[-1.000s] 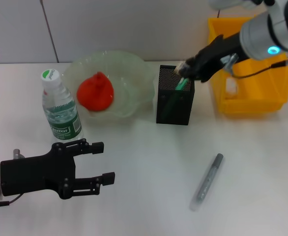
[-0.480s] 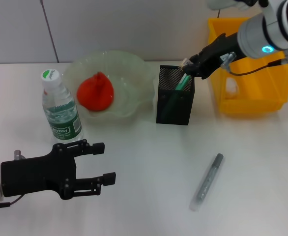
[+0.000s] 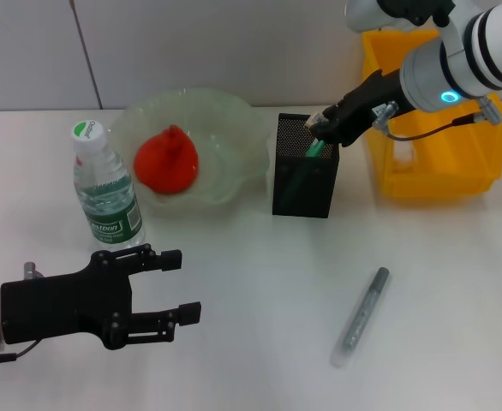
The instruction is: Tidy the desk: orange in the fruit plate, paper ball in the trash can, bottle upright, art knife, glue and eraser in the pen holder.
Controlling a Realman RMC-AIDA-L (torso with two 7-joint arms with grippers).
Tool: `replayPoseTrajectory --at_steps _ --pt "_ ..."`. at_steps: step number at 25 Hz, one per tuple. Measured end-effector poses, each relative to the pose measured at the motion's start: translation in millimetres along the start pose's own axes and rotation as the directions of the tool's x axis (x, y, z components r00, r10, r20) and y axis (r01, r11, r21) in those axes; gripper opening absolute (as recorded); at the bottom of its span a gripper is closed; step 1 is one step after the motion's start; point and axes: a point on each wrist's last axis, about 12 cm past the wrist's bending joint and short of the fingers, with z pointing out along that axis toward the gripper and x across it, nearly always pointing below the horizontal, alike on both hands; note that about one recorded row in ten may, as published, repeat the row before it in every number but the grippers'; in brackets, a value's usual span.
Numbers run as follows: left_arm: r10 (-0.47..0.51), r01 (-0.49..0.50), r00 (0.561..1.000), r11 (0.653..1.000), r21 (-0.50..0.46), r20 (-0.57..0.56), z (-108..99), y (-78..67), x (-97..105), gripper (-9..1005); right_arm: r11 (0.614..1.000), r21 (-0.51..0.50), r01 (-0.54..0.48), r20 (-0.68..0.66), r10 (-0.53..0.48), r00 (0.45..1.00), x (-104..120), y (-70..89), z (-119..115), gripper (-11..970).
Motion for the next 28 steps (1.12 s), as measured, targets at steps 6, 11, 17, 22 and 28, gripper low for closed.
replayPoseTrajectory --at_steps 6,11,17,22,28 --pt "-0.001 0.001 1.0 1.0 0.001 -0.004 -0.5 -0.5 0.8 815 1.0 -0.004 -0.005 -0.006 0.005 1.0 0.6 0.4 4.1 356" --pt "0.0 0.0 1.0 1.0 0.003 -0.003 -0.5 -0.7 0.8 815 1.0 -0.004 0.004 -0.008 -0.004 1.0 -0.1 1.9 5.5 508" --pt "0.003 -0.003 1.0 1.0 0.004 -0.003 -0.5 -0.8 0.7 815 1.0 -0.007 0.011 -0.005 -0.011 1.0 -2.4 2.7 3.4 540" --pt "0.005 -0.005 1.0 1.0 0.003 -0.001 -0.7 -0.8 0.7 815 0.999 -0.021 0.025 -0.006 -0.025 1.0 -6.8 5.2 -0.8 542" --pt "0.008 -0.008 1.0 1.0 -0.003 -0.001 -0.7 -0.2 0.8 815 0.966 -0.207 0.151 0.052 -0.144 0.988 -14.8 28.0 -28.0 722"
